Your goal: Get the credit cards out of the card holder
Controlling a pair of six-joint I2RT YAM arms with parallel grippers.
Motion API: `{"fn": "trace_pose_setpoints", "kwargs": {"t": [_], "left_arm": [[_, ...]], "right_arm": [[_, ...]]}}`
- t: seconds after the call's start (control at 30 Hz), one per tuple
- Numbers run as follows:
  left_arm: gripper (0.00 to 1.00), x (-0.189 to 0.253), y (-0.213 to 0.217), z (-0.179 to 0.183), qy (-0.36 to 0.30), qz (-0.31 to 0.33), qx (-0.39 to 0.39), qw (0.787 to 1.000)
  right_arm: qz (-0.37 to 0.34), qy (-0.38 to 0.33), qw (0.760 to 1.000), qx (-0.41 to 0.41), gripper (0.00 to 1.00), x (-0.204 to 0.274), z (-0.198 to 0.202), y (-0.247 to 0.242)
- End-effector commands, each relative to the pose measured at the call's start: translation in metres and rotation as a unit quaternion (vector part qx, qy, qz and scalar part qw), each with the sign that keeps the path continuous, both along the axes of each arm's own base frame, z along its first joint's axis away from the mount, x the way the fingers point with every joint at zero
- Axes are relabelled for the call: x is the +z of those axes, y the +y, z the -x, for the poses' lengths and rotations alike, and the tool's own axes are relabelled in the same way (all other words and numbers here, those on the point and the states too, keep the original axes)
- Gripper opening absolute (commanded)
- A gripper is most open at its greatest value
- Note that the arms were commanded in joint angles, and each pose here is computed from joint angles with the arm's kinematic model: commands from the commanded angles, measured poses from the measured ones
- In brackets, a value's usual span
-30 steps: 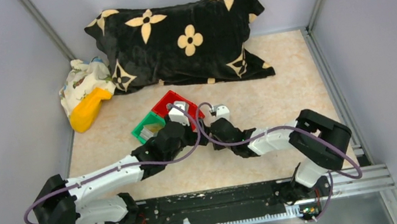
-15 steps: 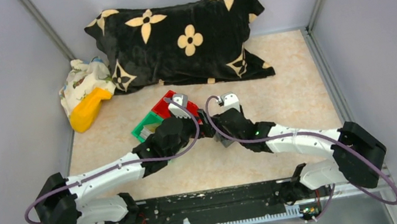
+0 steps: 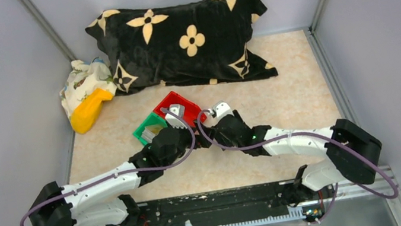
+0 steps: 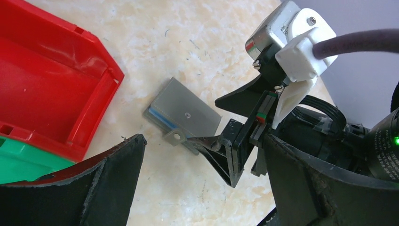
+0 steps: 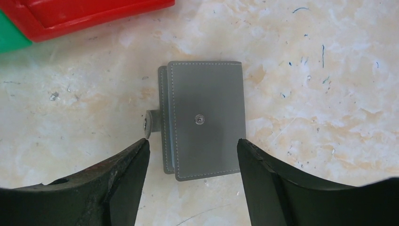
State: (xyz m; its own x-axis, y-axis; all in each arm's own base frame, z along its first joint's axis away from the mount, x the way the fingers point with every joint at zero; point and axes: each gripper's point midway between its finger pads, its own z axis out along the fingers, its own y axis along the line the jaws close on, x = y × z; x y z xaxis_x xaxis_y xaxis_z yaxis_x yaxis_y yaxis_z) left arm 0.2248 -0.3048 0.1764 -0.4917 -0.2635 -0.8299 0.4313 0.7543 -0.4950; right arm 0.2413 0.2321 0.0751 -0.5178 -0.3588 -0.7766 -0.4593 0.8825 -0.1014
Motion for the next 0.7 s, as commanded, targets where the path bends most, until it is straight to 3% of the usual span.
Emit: {"fn": "trace_pose_setpoints", "kwargs": {"t": [0.0,0.67], "left_arm": [[1.0,-0.02,0.022,-0.006,0.007,-0.05,0.037,0.998],[1.0,-0.033,0.022,-0.006,0.011,-0.072,0.034,0.997]], "right_arm": [[0.015,-0.032,0.999,-0.002,0.69,0.014,-0.01,0.007],[0.098,-0.024,0.994,-0.038,0.69,-0.015,-0.021,-0.003]]}}
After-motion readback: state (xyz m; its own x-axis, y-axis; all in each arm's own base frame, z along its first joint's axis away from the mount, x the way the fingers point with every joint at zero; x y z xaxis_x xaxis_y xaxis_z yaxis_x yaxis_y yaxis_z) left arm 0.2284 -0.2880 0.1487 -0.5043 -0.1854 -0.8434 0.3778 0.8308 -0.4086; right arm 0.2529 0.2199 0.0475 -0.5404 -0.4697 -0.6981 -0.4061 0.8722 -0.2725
